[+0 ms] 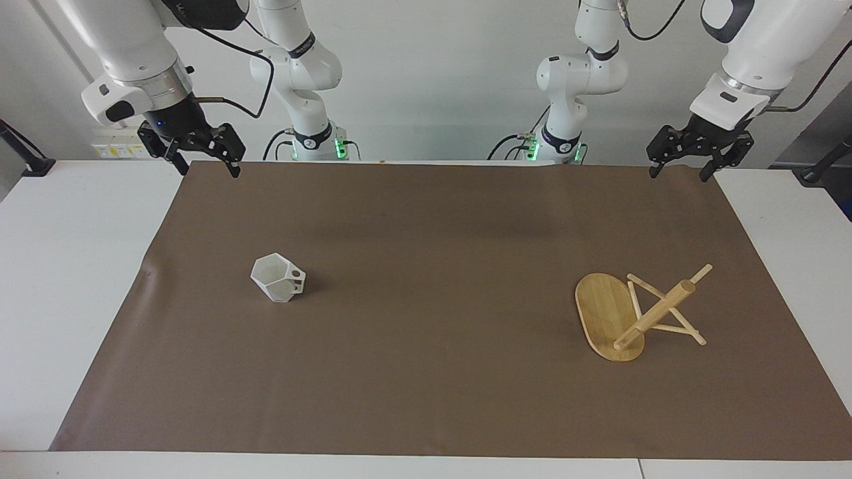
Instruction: Hang cup on rack
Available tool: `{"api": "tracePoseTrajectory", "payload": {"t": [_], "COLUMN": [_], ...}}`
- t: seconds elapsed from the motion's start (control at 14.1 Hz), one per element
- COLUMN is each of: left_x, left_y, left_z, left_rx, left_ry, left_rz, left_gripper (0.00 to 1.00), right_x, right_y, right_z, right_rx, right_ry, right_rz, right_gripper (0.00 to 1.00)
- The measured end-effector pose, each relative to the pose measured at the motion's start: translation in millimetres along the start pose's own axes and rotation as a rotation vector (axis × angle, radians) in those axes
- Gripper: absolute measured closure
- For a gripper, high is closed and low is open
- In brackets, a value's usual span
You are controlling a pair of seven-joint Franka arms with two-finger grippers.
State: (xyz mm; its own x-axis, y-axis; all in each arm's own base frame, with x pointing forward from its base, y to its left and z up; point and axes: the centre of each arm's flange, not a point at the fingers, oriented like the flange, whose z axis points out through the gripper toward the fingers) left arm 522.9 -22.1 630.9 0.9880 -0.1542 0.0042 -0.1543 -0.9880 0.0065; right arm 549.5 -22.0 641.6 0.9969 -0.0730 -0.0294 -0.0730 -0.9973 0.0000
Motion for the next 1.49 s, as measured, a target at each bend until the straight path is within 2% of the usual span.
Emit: {"api": "tracePoseTrajectory", "payload": {"t": [0.43,0.64,1.14,1.49], "left_x": [-0.1,-0.1,-0.2,-0.4], "left_y": [0.1,0.1,0.8,0.8], "left_z": [0.1,0.2,1.0,0.7], "left_rx": [0.000,0.000,0.000,0.000], "left_ry": [-0.001,-0.001,-0.004,-0.003], "left_rz": [0.000,0.000,0.001,0.001], "left_gripper": [0.00,0.00,0.00,0.00], "right_x": [-2.2,2.9,8.6,18.1], "right_y": [1.0,2.6,6.5,22.0], "right_z": [9.6,8.5,7.6,42.7], "right_rx": [0.049,0.054,0.053,0.051], "right_ry": [-0.020,0.028,0.076,0.095], "right_rz": [0.009,0.009,-0.026,-0.030], "right_gripper": [0.00,0.00,0.00,0.00]}}
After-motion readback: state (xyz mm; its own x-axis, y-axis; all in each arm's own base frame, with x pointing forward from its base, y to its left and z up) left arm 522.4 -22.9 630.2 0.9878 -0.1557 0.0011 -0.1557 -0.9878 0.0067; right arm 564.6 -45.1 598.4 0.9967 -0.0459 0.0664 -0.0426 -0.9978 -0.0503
